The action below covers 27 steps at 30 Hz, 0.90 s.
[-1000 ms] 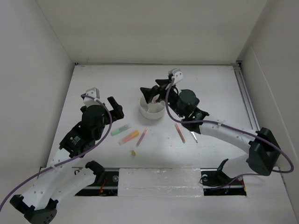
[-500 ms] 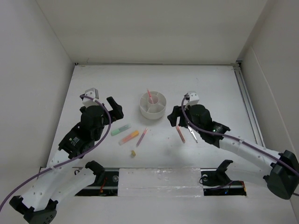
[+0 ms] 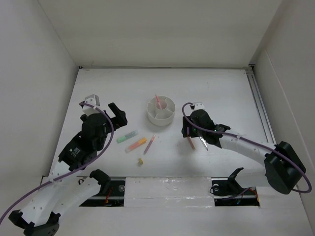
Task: Sort the stationery into containers
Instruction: Grab a piece of stationery with the right arm
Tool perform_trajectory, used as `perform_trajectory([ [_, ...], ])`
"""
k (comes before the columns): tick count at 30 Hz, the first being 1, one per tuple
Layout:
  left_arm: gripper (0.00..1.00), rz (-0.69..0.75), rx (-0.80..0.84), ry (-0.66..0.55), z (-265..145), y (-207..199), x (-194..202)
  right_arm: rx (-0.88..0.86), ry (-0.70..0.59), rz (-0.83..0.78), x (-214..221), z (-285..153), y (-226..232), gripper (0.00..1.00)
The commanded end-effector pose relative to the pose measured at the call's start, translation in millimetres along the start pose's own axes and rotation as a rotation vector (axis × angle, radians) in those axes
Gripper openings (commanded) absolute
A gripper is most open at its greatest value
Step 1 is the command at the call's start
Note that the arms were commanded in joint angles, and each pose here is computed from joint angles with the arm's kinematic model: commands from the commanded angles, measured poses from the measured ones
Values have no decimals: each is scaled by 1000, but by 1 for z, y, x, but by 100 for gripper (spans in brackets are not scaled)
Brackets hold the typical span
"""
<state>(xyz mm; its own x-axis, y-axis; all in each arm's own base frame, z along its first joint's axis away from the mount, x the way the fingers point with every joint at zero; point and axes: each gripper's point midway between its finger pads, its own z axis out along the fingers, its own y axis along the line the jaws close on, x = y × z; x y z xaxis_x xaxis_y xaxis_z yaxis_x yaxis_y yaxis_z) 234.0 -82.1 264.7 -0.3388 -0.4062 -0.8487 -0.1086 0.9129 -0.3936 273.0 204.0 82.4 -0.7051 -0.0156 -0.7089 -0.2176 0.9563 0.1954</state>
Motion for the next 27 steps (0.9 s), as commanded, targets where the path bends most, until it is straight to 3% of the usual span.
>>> perform_trajectory([
  [1, 99, -43, 3, -58, -8, -2, -21, 17, -36, 20, -16, 4, -5, 65],
  [9, 99, -38, -2, -52, -8, -1, -19, 17, 84, -1, 11, 26, -10, 62],
  [18, 99, -43, 3, -58, -10, -1, -21, 0, 99, -15, 17, 26, -4, 55],
  [27, 99, -47, 16, -58, -12, -2, -21, 39, 243, -48, 43, 35, -10, 53],
])
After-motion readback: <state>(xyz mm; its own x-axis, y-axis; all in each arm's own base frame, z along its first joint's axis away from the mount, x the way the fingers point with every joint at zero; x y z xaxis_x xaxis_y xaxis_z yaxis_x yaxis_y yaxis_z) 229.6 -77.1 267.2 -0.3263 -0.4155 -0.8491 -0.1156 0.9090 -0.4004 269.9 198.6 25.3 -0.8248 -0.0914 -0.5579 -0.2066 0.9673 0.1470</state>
